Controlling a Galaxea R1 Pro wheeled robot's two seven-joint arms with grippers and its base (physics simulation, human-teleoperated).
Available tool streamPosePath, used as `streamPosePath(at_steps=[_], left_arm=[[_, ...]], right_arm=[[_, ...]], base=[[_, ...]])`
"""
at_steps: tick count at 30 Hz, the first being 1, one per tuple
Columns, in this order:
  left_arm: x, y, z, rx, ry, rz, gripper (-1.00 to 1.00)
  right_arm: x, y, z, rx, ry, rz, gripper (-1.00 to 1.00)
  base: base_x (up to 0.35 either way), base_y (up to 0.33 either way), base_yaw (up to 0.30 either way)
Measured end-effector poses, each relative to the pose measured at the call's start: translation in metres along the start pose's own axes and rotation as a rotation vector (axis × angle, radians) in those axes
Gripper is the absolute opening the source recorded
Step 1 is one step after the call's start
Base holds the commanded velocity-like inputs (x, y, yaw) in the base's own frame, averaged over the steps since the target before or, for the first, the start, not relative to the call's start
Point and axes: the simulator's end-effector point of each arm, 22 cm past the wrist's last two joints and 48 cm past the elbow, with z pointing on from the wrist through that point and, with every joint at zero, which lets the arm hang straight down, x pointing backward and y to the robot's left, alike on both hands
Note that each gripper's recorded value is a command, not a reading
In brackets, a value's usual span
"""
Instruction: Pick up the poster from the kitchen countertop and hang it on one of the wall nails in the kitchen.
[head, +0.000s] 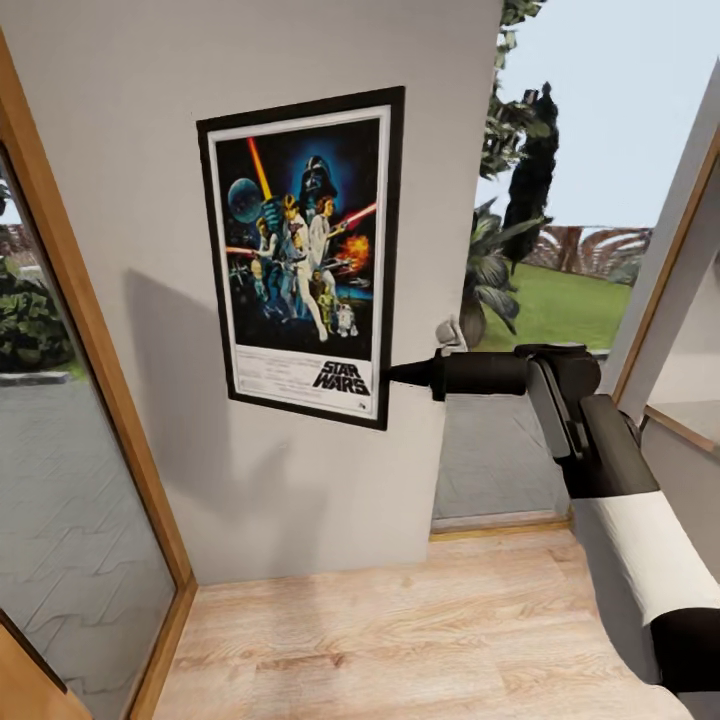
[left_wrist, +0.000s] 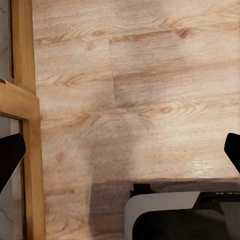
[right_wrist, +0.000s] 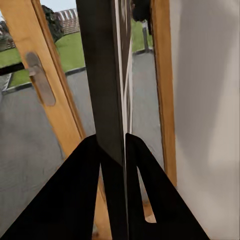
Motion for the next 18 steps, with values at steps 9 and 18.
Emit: streamPosePath(at_steps=[9,18], left_arm=[[0.000,0.000,0.000,0.000,0.000,0.000,1.00],[0.000,0.000,0.000,0.000,-0.001,0.000,1.00]], right_arm=[[-0.017,0.004,0.010,-0.093,-0.007,0.049,-1.00],[-0.019,0.015,0.009,-0.156,-0.010,0.060,-1.00]], base=[[0.000,0.000,0.000],[0.000,0.000,0.000]])
